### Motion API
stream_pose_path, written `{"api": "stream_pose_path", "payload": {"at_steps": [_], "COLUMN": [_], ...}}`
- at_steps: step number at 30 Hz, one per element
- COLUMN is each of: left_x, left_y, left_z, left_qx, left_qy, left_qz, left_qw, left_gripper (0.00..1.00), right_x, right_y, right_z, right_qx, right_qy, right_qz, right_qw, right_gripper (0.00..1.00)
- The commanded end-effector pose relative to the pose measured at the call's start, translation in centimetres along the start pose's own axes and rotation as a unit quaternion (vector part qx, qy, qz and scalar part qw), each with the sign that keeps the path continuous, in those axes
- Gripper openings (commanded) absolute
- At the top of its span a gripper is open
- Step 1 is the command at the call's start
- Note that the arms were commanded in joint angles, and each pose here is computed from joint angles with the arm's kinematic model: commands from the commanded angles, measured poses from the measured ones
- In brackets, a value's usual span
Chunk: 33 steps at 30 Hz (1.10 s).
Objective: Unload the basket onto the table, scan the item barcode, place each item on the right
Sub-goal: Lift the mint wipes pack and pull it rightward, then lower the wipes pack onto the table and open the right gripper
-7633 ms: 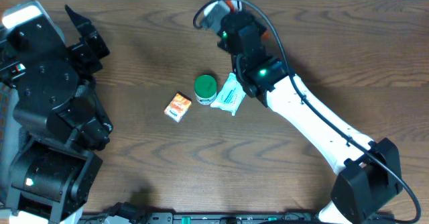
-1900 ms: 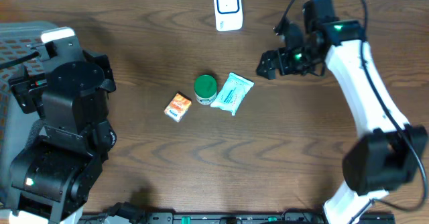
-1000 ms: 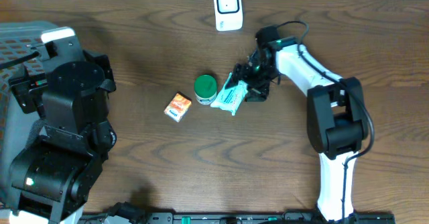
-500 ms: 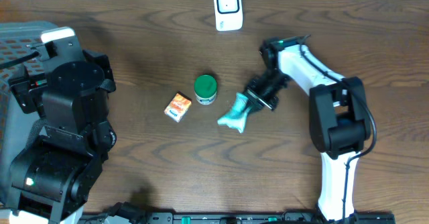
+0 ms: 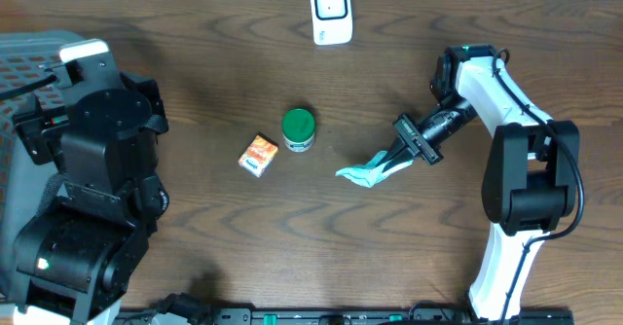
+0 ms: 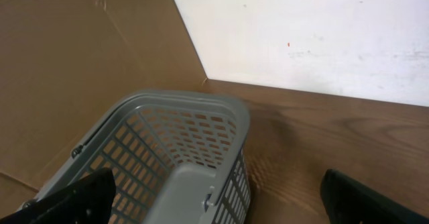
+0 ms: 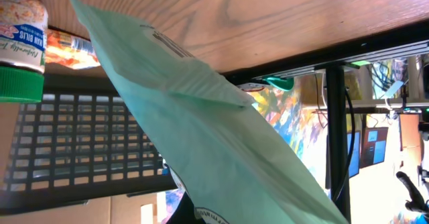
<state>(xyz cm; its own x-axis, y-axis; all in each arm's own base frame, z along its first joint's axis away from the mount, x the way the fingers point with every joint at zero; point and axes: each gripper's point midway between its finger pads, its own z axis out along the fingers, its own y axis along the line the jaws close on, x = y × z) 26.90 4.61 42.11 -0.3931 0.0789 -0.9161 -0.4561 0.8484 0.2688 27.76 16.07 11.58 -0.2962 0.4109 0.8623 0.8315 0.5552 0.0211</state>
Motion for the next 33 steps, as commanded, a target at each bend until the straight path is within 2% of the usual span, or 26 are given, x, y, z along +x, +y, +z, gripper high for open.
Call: {"api": "stream_pose_path", "payload": {"at_steps": [1,4,5,8,13,18,21,23,24,29,33], "left_x": [-0.1,-0.1,-0.1,-0.1,-0.1,-0.1,-0.1,-0.1,-0.1,-0.1,-0.1], "left_y": [0.2,0.2,0.2,0.2,0.2,0.2,0.2,0.2,0.2,0.2,0.2], "left_z": [0.0,0.0,0.0,0.0,0.0,0.0,0.0,0.0,0.0,0.0,0.0], "left_qx": [-0.003,-0.003,-0.003,-0.003,-0.003,-0.003,-0.003,-0.003,-0.003,-0.003,-0.003], "left_qy": [-0.001,-0.001,-0.001,-0.001,-0.001,-0.001,-0.001,-0.001,-0.001,-0.001,-0.001], "left_qz": [-0.009,-0.009,-0.009,-0.009,-0.009,-0.009,-0.009,-0.009,-0.009,-0.009,-0.009], "left_qw": [1.0,1.0,1.0,1.0,1.0,1.0,1.0,1.0,1.0,1.0,1.0], "left_gripper": [0.98,0.98,0.98,0.98,0.98,0.98,0.98,0.98,0.98,0.98,0.98], "right_x": [1.1,1.0,0.9,1.0,0.7,-0.6,-1.7,-2.1,-2.2,-3.3,-3.9], "right_y": [0.6,0.5,0.4,0.5,1.6,2.1,2.8,3.3,3.9,6.7,6.7], "right_z": [-0.2,-0.2,-0.2,-0.2,-0.6,-1.7,-2.6,-3.0,-3.3,-5.4,-7.0], "right_qx": [-0.021,-0.017,-0.014,-0.014,-0.041,-0.066,-0.09,-0.103,-0.114,-0.179,-0.2], "right_qy": [0.014,0.01,0.009,0.013,0.026,0.031,0.038,0.048,0.06,0.094,0.111], "right_qz": [-0.011,0.005,0.059,0.152,0.243,0.387,0.484,0.519,0.531,0.47,0.471], "right_qw": [1.0,1.0,0.998,0.988,0.969,0.919,0.869,0.847,0.838,0.859,0.852], "right_gripper": [0.01,0.01,0.01,0.02,0.01,0.02,0.02,0.02,0.01,0.01,0.01]}}
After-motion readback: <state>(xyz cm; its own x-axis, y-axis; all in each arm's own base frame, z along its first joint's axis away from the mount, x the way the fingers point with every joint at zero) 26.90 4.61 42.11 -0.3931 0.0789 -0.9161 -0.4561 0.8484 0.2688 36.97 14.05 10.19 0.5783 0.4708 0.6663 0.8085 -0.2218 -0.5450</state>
